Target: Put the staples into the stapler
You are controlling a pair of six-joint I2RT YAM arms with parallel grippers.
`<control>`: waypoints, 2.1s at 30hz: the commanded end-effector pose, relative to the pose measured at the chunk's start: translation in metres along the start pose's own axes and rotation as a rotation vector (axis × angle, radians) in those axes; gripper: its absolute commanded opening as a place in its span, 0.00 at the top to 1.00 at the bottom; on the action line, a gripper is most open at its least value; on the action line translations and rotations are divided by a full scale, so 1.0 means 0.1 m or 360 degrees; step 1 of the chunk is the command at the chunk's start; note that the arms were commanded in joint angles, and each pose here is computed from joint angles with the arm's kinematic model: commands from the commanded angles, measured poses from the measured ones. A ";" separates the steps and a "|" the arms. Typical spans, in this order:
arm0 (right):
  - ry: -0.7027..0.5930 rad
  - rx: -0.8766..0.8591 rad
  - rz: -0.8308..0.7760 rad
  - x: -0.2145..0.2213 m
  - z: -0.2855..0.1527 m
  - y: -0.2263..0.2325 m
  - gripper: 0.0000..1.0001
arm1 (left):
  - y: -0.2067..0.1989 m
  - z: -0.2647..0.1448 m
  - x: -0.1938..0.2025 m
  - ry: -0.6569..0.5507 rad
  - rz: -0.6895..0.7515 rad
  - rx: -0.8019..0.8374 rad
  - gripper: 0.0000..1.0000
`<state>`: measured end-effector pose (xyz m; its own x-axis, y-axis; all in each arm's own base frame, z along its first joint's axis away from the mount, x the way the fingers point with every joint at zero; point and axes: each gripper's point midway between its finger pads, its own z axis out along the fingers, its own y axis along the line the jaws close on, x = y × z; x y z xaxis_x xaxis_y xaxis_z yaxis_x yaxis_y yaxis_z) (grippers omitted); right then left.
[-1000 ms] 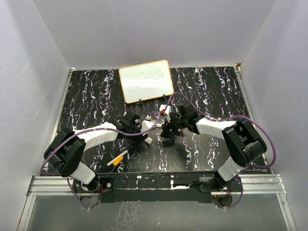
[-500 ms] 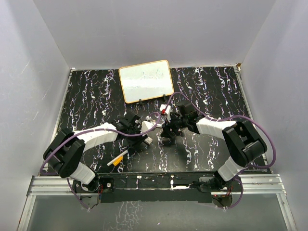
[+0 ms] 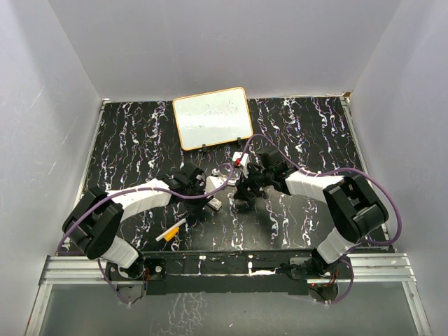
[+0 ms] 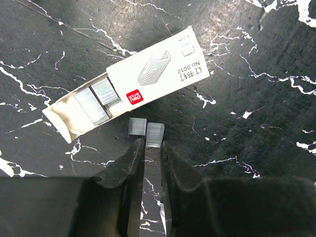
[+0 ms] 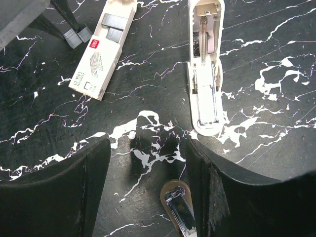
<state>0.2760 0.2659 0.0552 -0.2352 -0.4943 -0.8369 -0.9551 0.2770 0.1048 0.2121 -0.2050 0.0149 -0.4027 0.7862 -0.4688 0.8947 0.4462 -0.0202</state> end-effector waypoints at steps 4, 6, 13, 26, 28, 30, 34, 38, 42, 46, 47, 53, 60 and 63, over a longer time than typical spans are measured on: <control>-0.0116 0.0016 -0.0080 -0.28 -0.05 -0.05 0.36 | -0.09 -0.08 0.14 0.0081 -0.0012 0.0037 0.87; -0.0130 0.0014 -0.0079 -0.32 -0.07 -0.05 0.36 | -0.11 -0.12 0.12 0.0070 -0.0005 0.0060 0.89; -0.0202 0.0020 -0.0102 -0.55 -0.18 -0.03 0.36 | -0.15 -0.35 0.00 0.0012 0.0009 0.0153 0.90; -0.0507 -0.0139 0.0101 -1.34 -0.60 -0.10 0.35 | 0.01 -1.13 -1.03 -0.0571 -0.0304 0.0502 0.91; -0.0604 -0.0162 0.0203 -1.49 -0.75 -0.16 0.35 | 0.06 -1.28 -1.26 -0.0700 -0.0368 0.0586 0.91; -0.0685 -0.0201 0.0276 -1.62 -0.86 -0.14 0.35 | 0.07 -1.42 -1.48 -0.0801 -0.0392 0.0671 0.91; -0.0777 -0.0292 0.0349 -1.83 -0.99 -0.03 0.36 | 0.03 -1.65 -1.86 -0.0953 -0.0460 0.0889 0.91; -0.0846 -0.0404 0.0391 -1.97 -1.09 0.11 0.36 | 0.00 -1.78 -2.10 -0.1041 -0.0537 0.1073 0.91; -0.0891 -0.0438 0.0434 -2.06 -1.13 0.13 0.35 | 0.01 -1.82 -2.21 -0.1094 -0.0607 0.1151 0.91; -0.0949 -0.0510 0.0448 -2.09 -1.18 0.21 0.35 | 0.01 -1.80 -2.22 -0.1097 -0.0655 0.1182 0.91; -0.0963 -0.0517 0.0442 -2.10 -1.19 0.22 0.35 | 0.01 -1.80 -2.22 -0.1099 -0.0660 0.1191 0.91; -0.0985 -0.0528 0.0473 -2.11 -1.19 0.24 0.41 | -0.01 -1.77 -2.21 -0.1096 -0.0685 0.1225 0.91; -0.0997 -0.0538 0.0504 -2.13 -1.16 0.22 0.50 | -0.01 -1.76 -2.20 -0.1098 -0.0685 0.1225 0.91; -0.0994 -0.0540 0.0512 -2.13 -1.14 0.23 0.51 | -0.01 -1.76 -2.20 -0.1096 -0.0686 0.1228 0.91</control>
<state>0.2839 0.2803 0.2864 -0.5040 0.1268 -0.8544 -0.8592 0.0279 0.5109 0.2709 -0.3035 0.2659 -0.7449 0.1113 -0.6579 0.6669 0.0926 -0.7394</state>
